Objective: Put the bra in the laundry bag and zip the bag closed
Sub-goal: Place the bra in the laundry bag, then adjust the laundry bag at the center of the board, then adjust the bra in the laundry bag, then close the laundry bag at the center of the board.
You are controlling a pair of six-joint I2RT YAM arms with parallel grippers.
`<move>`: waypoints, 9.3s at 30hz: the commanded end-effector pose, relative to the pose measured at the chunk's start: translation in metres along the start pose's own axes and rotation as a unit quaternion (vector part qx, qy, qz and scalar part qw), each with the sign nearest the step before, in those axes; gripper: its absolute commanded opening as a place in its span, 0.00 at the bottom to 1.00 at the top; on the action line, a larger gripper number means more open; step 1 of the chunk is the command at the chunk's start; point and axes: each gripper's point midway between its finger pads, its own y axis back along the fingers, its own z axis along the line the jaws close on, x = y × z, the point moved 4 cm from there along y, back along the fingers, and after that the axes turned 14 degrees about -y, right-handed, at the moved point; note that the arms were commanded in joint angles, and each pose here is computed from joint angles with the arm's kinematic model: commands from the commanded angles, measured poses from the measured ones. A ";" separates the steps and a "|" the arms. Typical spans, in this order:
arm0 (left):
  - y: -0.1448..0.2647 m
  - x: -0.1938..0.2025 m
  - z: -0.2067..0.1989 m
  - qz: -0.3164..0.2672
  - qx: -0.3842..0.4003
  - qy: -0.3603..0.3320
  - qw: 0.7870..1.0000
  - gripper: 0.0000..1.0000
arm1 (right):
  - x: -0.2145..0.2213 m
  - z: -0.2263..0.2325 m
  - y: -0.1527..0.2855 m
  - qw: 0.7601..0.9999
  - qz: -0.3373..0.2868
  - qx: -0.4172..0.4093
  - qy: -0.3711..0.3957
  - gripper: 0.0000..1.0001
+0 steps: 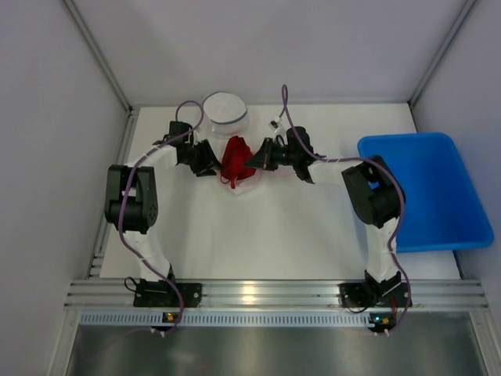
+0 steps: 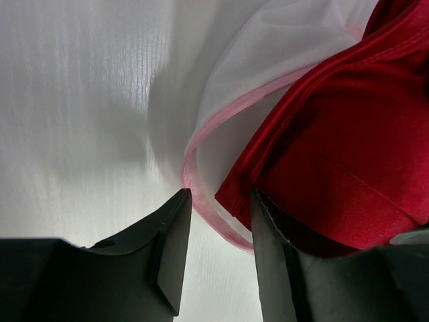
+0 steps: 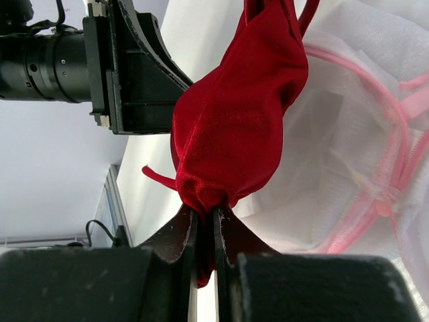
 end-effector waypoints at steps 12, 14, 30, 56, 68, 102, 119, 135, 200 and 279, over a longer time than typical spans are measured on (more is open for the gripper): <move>-0.003 0.003 0.013 -0.014 -0.010 0.031 0.999 0.50 | 0.005 -0.054 0.006 0.999 -0.007 0.046 0.027 0.00; 0.000 0.005 0.015 -0.018 -0.009 0.035 0.999 0.50 | 0.002 -0.058 0.009 0.998 -0.009 0.055 0.024 0.00; -0.030 0.000 0.009 -0.036 0.071 0.062 0.995 0.41 | 0.008 -0.085 0.014 0.991 0.020 0.129 0.031 0.00; 0.060 -0.015 -0.087 -0.010 0.220 0.085 0.972 0.00 | 0.034 -0.051 -0.003 0.945 0.085 0.233 0.213 0.00; 0.049 -0.017 -0.079 -0.013 0.211 0.060 0.976 0.00 | 0.068 0.007 -0.015 0.918 0.195 0.092 0.334 0.00; 0.024 0.019 -0.019 0.016 0.073 0.049 0.996 0.00 | 0.010 0.034 0.030 0.984 0.139 0.074 0.088 0.70; 0.024 0.013 -0.022 0.012 0.085 0.023 0.996 0.00 | -0.048 -0.092 0.089 0.958 0.086 0.273 0.037 0.71; 0.036 0.009 -0.028 -0.002 0.097 -0.012 0.995 0.00 | -0.031 -0.107 0.051 0.978 0.106 0.173 -0.043 0.22; 0.129 -0.007 -0.066 -0.050 0.060 -0.021 0.997 0.19 | -0.016 0.028 0.180 0.955 0.066 -0.001 -0.290 0.00; 0.081 0.036 -0.292 -0.117 0.022 -0.521 0.845 0.69 | -0.040 0.083 0.178 0.985 0.029 0.040 -0.164 0.00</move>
